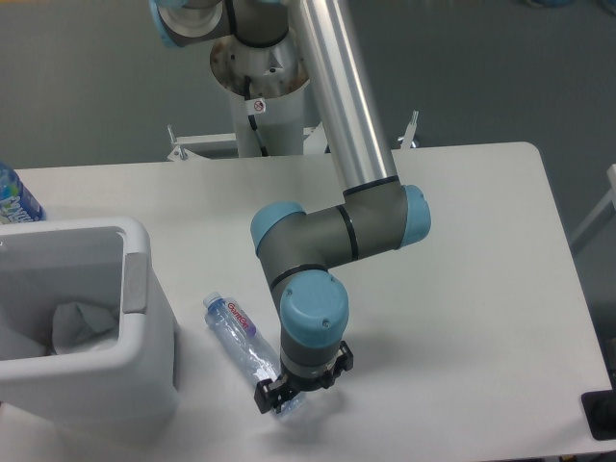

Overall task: Place the trash in the trash can
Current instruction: 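Close the gripper around the water bottle's end and lift it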

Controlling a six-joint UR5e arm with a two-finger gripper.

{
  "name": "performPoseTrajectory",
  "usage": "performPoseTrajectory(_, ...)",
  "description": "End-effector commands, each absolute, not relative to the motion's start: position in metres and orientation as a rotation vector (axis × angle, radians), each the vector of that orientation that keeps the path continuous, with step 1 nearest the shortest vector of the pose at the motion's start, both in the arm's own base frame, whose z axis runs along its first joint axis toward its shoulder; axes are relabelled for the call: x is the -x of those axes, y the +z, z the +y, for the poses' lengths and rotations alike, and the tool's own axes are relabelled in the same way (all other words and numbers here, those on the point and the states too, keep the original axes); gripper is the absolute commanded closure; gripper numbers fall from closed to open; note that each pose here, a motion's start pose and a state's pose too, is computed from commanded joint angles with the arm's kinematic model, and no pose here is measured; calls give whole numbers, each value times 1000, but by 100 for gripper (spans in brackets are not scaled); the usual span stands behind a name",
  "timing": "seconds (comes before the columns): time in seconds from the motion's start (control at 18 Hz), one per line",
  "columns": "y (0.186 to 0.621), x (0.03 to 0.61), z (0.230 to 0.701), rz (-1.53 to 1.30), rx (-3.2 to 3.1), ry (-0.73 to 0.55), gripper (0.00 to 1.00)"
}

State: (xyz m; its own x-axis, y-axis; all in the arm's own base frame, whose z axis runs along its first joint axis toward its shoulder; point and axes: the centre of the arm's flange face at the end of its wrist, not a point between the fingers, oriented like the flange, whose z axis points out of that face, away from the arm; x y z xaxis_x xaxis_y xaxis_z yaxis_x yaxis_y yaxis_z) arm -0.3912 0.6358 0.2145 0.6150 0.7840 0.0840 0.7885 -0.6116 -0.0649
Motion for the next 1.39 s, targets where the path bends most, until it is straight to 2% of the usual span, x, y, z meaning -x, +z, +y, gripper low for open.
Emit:
performPoseTrajectory(1.0, 183, 371, 648, -1314, 2803, -57, 0)
performPoseTrajectory(1.06, 182, 371, 648, -1315, 2805, -58, 3)
performPoseTrajectory(1.22, 180, 370, 648, -1358, 2786, -60, 27)
performPoseTrajectory(1.39, 180, 370, 647, -1359, 2788, -58, 42)
